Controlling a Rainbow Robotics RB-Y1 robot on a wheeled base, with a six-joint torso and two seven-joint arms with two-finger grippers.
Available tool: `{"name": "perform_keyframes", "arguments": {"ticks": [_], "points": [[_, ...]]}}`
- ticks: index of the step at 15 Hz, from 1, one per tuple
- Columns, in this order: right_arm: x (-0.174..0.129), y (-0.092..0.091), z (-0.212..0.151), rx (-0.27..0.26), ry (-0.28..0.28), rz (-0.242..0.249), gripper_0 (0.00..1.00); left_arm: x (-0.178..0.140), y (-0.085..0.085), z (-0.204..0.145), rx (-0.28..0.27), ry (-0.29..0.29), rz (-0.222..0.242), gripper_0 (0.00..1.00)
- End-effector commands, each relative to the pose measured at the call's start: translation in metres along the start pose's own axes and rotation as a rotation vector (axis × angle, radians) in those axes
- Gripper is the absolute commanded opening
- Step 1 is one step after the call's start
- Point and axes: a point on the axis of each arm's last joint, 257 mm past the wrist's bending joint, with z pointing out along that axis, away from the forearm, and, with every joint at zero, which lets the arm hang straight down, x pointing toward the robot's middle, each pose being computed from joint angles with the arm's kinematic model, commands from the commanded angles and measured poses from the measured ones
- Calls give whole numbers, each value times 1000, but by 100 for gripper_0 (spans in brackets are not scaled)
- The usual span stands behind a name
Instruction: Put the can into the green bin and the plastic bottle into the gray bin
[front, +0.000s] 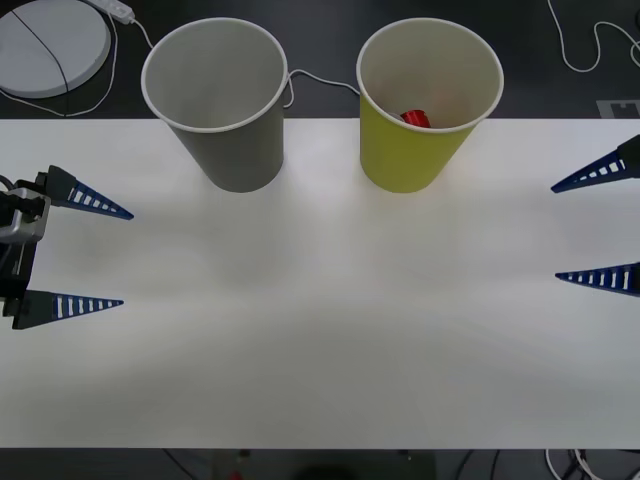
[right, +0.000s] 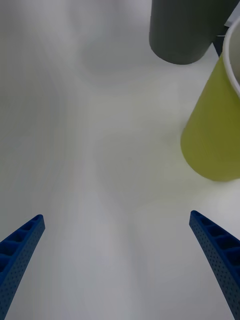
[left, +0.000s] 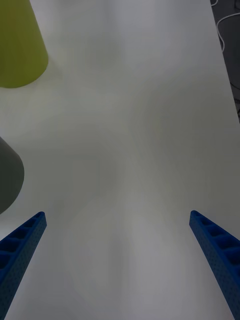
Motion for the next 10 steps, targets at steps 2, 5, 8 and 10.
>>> {"name": "perform_keyframes", "arguments": {"ticks": [2, 5, 8, 10], "points": [[14, 13, 17, -3, -3, -39, 100, 0, 0, 0, 0, 0, 0, 100], [20, 19, 28, -1, -10, -50, 100, 0, 0, 0, 0, 0, 0, 100], [26, 31, 35, -13, -19, -38, 100, 0, 0, 0, 0, 0, 0, 100], [31, 38, 37, -22, -16, -31, 100, 0, 0, 0, 0, 0, 0, 100]]}}
